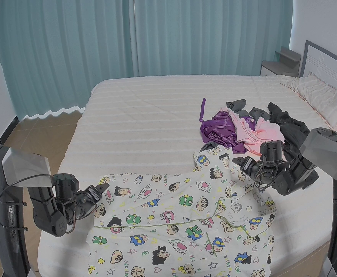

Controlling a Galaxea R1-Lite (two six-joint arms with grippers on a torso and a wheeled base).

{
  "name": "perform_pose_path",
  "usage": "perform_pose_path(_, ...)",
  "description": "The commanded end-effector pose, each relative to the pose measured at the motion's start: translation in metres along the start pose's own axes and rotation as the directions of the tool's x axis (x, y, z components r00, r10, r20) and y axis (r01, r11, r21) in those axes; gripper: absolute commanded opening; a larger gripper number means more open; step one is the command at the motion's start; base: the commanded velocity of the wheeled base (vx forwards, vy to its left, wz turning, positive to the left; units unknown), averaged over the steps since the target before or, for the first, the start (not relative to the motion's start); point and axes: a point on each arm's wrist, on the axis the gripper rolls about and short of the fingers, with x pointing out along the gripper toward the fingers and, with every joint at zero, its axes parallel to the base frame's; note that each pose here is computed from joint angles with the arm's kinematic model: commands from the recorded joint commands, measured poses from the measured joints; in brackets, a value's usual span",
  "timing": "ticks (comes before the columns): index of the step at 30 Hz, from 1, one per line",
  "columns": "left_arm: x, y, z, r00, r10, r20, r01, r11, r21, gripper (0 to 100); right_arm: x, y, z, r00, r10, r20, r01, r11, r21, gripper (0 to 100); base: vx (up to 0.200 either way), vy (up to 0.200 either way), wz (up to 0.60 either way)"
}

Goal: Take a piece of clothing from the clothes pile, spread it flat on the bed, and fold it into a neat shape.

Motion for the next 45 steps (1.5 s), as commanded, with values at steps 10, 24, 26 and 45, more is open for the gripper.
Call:
perform_pose_path(10,0.036,-0.017,-0.025,0.995,-0.043,-0.092,0.056,0.987,0.148,100,-0.047,0.023,-0.010,0.998,0.051,0.027,-0.051,0.999,-0.016,100,0.000,0.000,0.00)
perform_pose_path(24,0.007,0.003,0.075,0.978,-0.021,0.210,0.093,0.936,-0.340,100,-0.045,0.021,-0.014,0.999,0.044,0.015,-0.044,0.999,0.016,100,0.000,0.000,0.00)
perform_pose_path(26,0.004,0.014,0.090,0.967,0.001,0.256,0.096,0.926,-0.365,100,-0.045,0.021,-0.015,0.999,0.045,0.014,-0.045,0.999,0.020,100,0.000,0.000,0.00)
perform_pose_path(45,0.052,0.003,0.065,0.993,-0.115,0.002,0.115,0.988,-0.101,100,-0.052,0.009,-0.027,1.000,0.011,-0.023,-0.010,1.000,0.019,100,0.000,0.000,0.00)
